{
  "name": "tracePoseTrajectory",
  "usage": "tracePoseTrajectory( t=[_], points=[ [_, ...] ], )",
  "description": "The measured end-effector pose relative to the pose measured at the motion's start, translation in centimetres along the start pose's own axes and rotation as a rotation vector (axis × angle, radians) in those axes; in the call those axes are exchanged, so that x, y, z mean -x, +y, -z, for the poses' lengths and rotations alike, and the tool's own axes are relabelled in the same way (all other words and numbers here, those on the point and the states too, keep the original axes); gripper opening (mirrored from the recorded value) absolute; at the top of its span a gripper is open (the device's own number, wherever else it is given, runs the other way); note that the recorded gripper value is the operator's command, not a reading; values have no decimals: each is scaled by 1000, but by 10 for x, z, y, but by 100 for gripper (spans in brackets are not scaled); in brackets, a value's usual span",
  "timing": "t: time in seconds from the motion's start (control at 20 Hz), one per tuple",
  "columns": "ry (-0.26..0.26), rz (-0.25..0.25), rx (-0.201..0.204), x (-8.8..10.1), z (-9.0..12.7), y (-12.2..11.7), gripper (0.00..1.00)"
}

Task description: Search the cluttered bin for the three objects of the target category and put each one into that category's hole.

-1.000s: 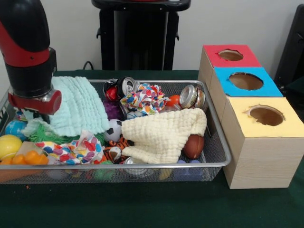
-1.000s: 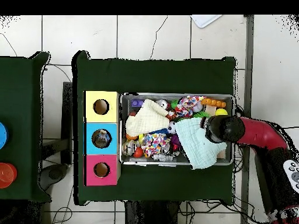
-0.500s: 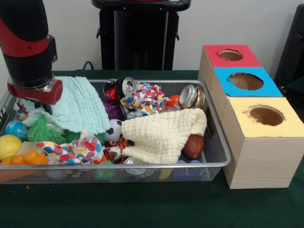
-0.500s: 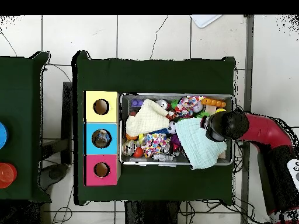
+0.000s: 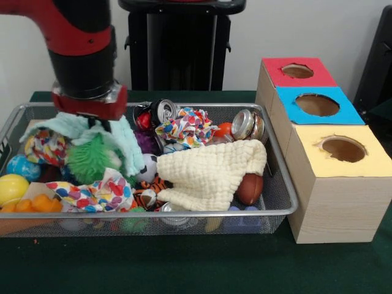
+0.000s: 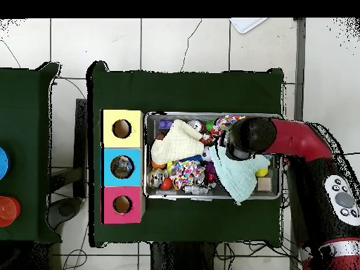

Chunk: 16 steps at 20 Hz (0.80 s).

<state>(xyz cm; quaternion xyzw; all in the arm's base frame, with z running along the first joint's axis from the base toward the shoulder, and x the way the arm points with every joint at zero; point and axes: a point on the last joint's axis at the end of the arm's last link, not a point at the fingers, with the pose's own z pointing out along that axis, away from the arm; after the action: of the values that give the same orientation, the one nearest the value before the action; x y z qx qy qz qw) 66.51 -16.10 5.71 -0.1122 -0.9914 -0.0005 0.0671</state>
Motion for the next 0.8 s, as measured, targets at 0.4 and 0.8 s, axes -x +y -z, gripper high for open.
tracePoseTrajectory(
  t=[0.4,0.8],
  points=[
    [44,68,29,-3,28,91,0],
    [75,80,55,-11,45,147,0]
  ],
)
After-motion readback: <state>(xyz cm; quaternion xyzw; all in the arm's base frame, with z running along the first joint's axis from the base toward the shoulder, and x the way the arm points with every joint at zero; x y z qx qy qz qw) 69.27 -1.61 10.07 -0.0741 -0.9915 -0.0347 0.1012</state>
